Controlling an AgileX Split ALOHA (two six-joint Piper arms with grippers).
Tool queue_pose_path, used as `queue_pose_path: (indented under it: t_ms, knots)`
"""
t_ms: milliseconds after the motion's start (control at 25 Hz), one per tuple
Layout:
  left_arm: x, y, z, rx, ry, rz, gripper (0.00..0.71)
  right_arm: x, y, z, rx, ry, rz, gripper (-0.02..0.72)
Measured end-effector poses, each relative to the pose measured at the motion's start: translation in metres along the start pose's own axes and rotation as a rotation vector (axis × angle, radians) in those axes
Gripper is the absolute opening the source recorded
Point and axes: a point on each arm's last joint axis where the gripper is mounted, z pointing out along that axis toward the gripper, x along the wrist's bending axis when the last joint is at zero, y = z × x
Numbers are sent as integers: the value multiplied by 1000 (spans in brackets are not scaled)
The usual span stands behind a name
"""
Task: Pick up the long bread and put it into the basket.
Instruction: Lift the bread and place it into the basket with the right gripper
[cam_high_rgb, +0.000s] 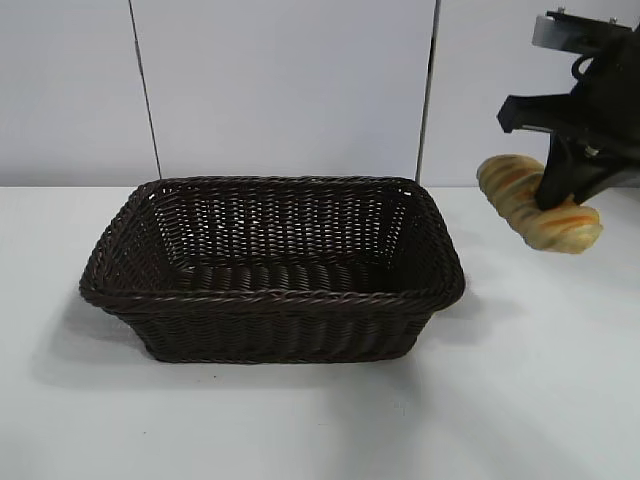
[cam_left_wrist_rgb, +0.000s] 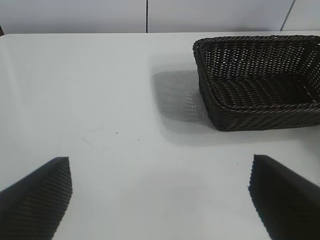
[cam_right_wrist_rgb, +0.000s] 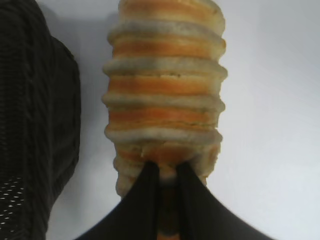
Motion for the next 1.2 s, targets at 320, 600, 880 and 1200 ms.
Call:
queue_pose_path:
  t_ms: [320, 600, 880, 1200]
  knots:
    - [0, 0, 0, 0, 0, 1, 694, 94, 9, -6, -42, 124, -157, 43]
    - [0, 0, 0, 0, 0, 1, 695, 148, 11, 31, -9, 97, -636, 43]
    - [0, 0, 0, 0, 0, 1, 695, 161, 18, 62, -110, 59, -1206, 43]
    - [0, 0, 0, 0, 0, 1, 695, 161, 9, 115, -51, 64, -1263, 43]
